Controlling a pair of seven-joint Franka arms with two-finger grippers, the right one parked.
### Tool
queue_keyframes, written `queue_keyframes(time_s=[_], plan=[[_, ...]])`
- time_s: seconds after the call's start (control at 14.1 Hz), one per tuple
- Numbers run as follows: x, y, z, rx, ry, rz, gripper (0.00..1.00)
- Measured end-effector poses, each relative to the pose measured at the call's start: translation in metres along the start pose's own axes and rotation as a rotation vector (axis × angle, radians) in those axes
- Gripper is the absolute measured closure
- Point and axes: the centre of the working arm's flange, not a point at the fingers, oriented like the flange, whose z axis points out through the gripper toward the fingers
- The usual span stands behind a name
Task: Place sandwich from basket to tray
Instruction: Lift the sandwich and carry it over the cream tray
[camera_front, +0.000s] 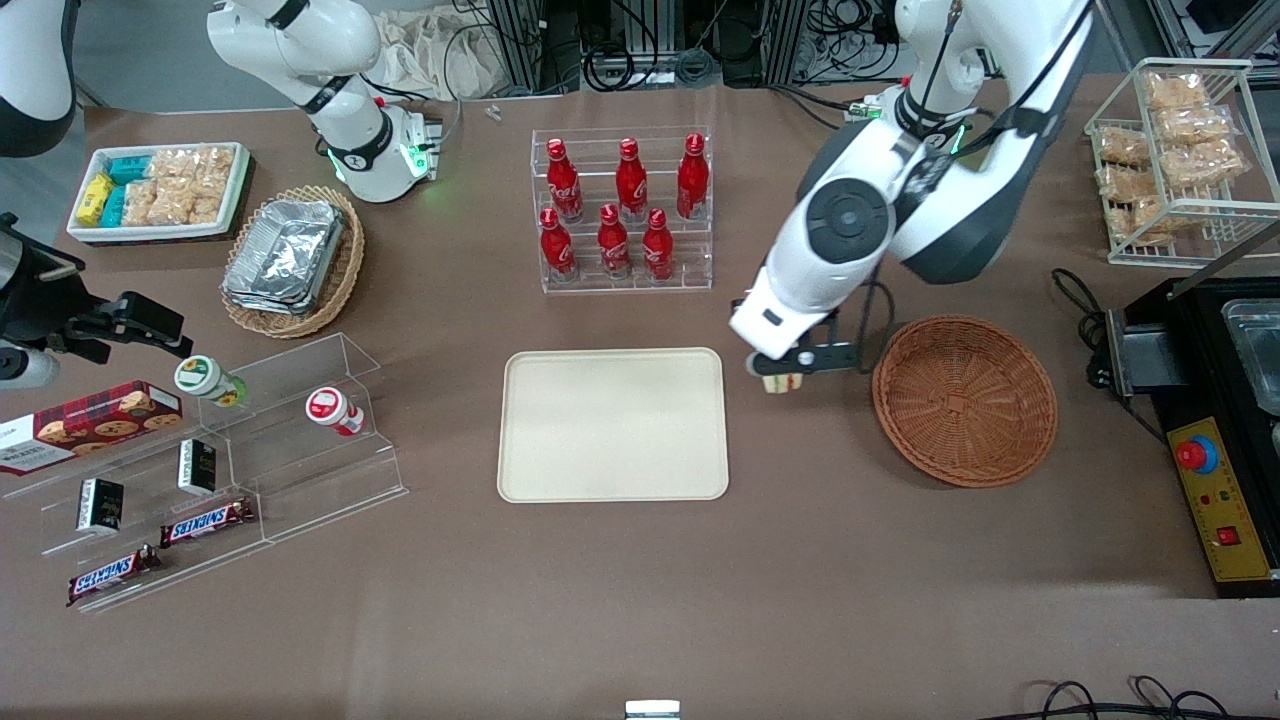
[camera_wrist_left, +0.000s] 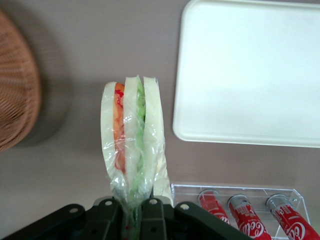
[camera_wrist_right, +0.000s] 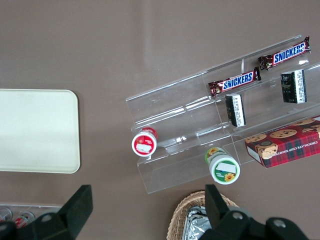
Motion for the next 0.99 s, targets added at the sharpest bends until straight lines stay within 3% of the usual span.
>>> queue_keyframes(time_s=[0.5,0.64,0.85,0.99], plan=[[0.018,0.07,0.108,-0.036,0.083,0.146,0.85],[0.029,0.071,0.133,-0.045,0.071,0.146,0.85],[0.046,0.07,0.158,-0.021,0.079,0.165,0.85],[0.051,0.071,0.172,-0.025,0.082,0.171,0.85]])
